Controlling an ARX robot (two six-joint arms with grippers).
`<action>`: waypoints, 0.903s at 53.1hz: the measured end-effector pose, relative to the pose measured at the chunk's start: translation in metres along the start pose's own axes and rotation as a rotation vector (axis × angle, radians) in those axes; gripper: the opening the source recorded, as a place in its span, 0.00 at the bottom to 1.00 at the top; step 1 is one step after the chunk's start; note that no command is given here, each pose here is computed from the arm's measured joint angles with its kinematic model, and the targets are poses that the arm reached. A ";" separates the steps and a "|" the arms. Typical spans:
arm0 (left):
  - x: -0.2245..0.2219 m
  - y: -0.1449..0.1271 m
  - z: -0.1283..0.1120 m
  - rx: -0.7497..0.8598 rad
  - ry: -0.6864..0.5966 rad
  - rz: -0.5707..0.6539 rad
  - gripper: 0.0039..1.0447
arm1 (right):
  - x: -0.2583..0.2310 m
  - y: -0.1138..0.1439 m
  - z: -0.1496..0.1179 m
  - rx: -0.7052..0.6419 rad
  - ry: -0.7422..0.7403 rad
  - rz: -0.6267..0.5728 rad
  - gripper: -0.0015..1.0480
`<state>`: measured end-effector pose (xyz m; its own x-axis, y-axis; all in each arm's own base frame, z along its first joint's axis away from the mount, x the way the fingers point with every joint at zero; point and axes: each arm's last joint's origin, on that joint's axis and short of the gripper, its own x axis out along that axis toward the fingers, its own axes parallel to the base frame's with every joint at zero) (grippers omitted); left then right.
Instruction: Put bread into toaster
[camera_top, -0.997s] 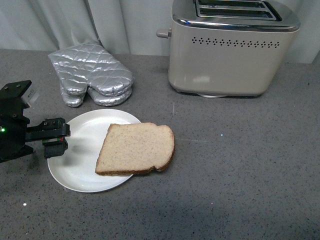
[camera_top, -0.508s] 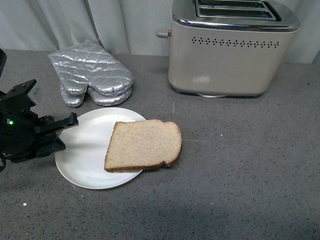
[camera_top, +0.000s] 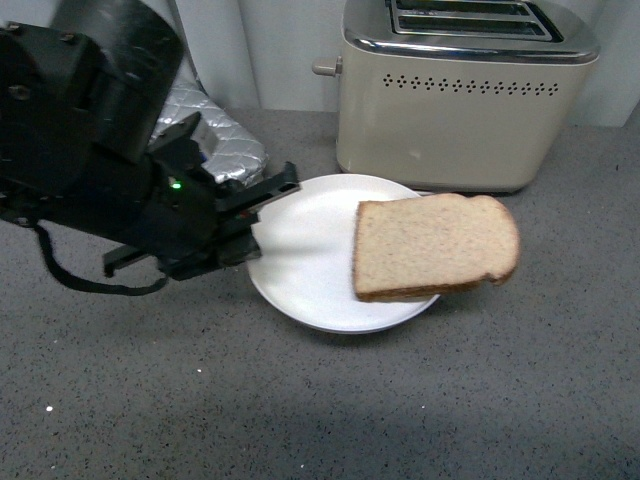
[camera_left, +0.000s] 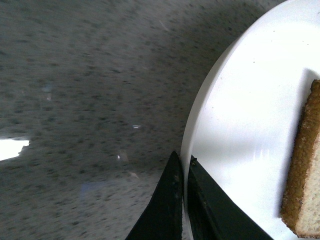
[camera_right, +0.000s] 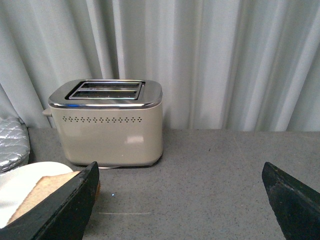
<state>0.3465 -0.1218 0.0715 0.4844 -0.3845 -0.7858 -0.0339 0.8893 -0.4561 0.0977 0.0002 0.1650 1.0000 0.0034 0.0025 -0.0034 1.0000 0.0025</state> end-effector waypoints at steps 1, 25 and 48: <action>0.002 -0.002 0.000 0.001 0.002 -0.003 0.03 | 0.000 0.000 0.000 0.000 0.000 0.000 0.91; 0.068 -0.083 -0.032 0.034 0.107 -0.032 0.03 | 0.000 0.000 0.000 0.000 0.000 0.000 0.91; 0.035 -0.083 -0.017 -0.010 -0.057 -0.024 0.55 | 0.000 0.000 0.000 0.000 0.000 0.000 0.91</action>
<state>0.3516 -0.2130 0.0752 0.5342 -0.3905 -0.7498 -0.0302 0.8775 -0.4786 0.0977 0.0002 0.1650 1.0000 0.0034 0.0025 -0.0034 1.0000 0.0021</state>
